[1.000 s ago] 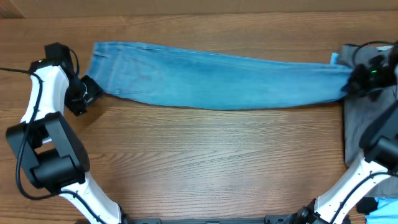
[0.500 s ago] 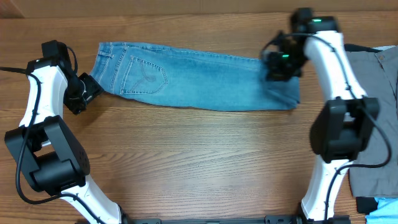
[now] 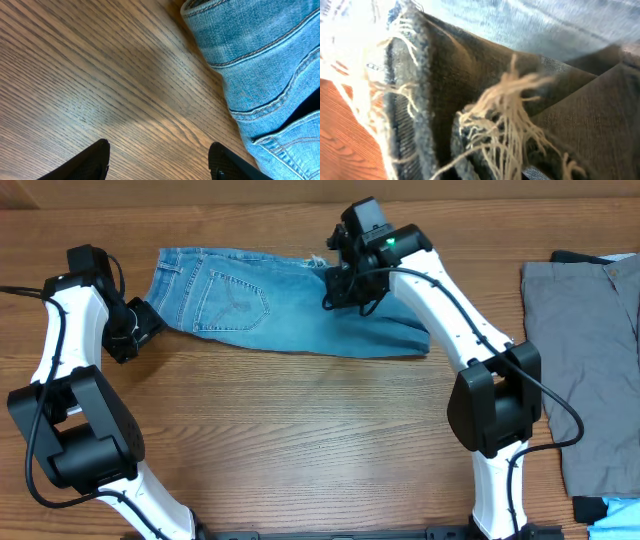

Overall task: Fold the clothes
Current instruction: 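Carry the hem end leftward with the right gripper, folding the strip in half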

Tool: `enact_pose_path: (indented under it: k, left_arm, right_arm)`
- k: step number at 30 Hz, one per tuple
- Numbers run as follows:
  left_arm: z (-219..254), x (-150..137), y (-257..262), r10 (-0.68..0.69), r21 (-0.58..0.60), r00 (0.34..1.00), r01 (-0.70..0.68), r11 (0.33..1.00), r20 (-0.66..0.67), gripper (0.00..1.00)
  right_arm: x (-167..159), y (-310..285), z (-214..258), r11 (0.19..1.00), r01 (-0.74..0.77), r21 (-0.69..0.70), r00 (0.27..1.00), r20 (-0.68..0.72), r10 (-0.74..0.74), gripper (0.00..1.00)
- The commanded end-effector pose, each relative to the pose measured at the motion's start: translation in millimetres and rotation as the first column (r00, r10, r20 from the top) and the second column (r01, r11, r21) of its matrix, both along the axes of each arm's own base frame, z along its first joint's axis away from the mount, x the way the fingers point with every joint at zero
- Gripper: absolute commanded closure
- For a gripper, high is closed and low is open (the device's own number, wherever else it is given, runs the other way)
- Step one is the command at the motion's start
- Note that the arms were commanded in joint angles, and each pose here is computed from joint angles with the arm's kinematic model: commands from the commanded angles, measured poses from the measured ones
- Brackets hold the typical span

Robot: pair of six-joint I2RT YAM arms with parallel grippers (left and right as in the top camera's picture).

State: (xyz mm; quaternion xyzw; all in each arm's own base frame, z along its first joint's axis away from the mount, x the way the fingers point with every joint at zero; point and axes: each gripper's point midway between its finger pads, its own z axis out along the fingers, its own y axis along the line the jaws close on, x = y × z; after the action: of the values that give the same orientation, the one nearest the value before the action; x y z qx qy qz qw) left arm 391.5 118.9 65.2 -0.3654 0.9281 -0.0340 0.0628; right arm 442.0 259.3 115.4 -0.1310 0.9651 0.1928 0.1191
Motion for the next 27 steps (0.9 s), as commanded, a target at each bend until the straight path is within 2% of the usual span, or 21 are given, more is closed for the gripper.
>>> enact_pose_path:
  k: [1,3,4,6,9,13,18,22,25,26,27]
  left_arm:
    - [12,6,-2,-0.026,0.005,0.999,0.026,1.000,0.038,0.33]
    - [12,6,-2,-0.026,0.005,0.999,0.026,1.000,0.038,0.33]
    - [12,6,-2,-0.026,0.005,0.999,0.026,1.000,0.038,0.33]
    - [12,6,-2,-0.026,0.006,0.999,0.026,1.000,0.039,0.33]
    - [12,6,-2,-0.026,0.006,0.999,0.026,1.000,0.041,0.33]
    - [12,7,-2,-0.026,0.006,0.999,0.026,1.000,0.042,0.27]
    - [12,8,-1,-0.026,0.008,0.998,0.026,1.000,0.049,0.25]
    - [12,8,-1,-0.026,0.008,0.998,0.026,1.000,0.049,0.22]
    - [14,16,-4,-0.046,-0.008,0.995,0.047,0.999,0.087,0.13]
    - [17,26,-9,-0.087,-0.031,0.987,0.092,0.995,0.138,0.06]
    - [20,36,-10,-0.113,-0.035,0.976,0.121,0.992,0.185,0.05]
  right_arm:
    - [-8,8,-22,1.000,-0.004,-0.008,0.998,-0.069,0.003,0.72]
    - [-12,9,-25,1.000,-0.026,-0.018,0.997,-0.078,0.024,0.53]
    - [-14,8,-25,0.999,-0.043,-0.023,0.996,-0.078,0.042,0.52]
    - [-17,2,-27,0.997,-0.061,-0.041,0.994,-0.090,0.058,0.52]
    - [-8,-31,-32,0.992,-0.005,-0.125,0.996,-0.093,-0.007,0.52]
    - [8,-117,-24,0.931,0.143,-0.336,0.982,-0.069,-0.176,0.51]
    - [14,-195,-3,0.880,0.318,-0.352,0.922,-0.101,-0.374,0.52]
    - [6,-216,-16,0.873,0.346,-0.344,0.893,-0.163,-0.419,0.52]
    - [2,-216,-22,0.873,0.340,-0.349,0.891,-0.178,-0.418,0.49]
    - [2,-216,-24,0.873,0.340,-0.350,0.890,-0.180,-0.418,0.48]
    - [1,-216,-26,0.873,0.338,-0.352,0.889,-0.184,-0.418,0.48]
